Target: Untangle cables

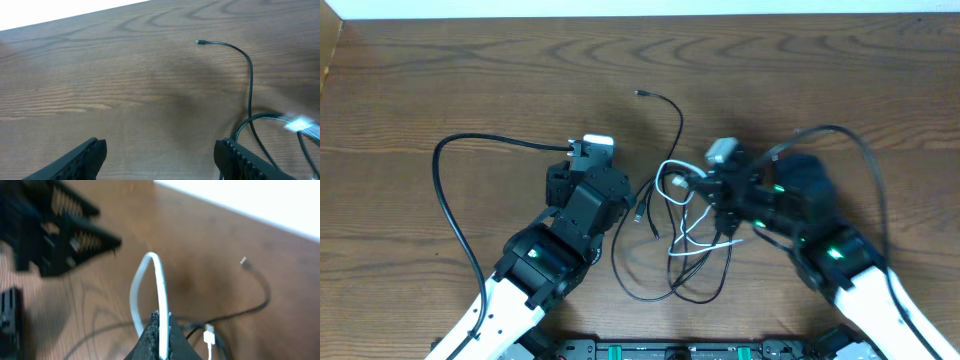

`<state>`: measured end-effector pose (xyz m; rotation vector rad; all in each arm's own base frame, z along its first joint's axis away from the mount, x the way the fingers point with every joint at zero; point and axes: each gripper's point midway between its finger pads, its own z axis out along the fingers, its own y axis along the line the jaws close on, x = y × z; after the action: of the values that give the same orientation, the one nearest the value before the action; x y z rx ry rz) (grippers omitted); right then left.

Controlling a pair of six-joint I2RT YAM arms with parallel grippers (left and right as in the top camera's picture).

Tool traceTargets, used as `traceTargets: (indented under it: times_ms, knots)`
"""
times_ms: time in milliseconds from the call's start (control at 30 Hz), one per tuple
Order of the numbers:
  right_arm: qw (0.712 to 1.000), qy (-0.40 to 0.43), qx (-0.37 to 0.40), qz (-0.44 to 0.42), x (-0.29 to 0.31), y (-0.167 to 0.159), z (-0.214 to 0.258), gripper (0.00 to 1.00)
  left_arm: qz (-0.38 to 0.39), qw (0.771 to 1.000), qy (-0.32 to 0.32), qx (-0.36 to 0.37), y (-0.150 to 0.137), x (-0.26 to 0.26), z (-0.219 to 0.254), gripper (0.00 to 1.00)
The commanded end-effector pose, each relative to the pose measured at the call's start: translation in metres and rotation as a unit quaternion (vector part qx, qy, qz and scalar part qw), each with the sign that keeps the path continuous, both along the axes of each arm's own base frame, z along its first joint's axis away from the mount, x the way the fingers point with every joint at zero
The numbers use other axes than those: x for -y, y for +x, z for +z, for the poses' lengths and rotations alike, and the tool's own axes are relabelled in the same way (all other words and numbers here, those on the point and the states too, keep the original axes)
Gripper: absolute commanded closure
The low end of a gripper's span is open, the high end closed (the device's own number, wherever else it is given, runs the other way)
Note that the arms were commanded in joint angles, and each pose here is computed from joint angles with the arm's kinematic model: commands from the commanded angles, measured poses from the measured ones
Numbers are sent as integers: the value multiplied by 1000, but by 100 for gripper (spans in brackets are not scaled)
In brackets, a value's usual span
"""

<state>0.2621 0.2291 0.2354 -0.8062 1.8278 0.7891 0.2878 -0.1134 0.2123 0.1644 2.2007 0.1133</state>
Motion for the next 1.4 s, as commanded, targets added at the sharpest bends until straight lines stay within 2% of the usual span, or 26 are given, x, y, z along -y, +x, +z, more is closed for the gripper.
traceTargets:
  times_ms: [0, 267, 533, 700, 1133, 1233, 1367]
  knots:
    - [997, 42, 45, -37, 21, -5, 43, 99, 8, 1000, -12, 11, 2, 0, 12, 26]
    - [976, 100, 163, -102, 55, -14, 115, 99, -64, 995, -64, -32, -8, 30, 1, 26]
    - [946, 142, 253, -146, 74, -8, 163, 99, -174, 969, -143, -100, -33, 76, -8, 26]
    - [932, 154, 283, -164, 84, -2, 178, 99, -204, 957, -161, -128, -41, 90, -14, 26]
    - [909, 150, 294, -256, 133, 22, 184, 99, -214, 953, -165, -139, -44, 94, -18, 26]
    - [902, 156, 297, -272, 144, 25, 188, 99, -240, 941, -183, -151, -52, 103, -16, 26]
    - [903, 157, 289, -277, 150, 29, 185, 99, -355, 896, -205, -170, -79, 129, -7, 26]
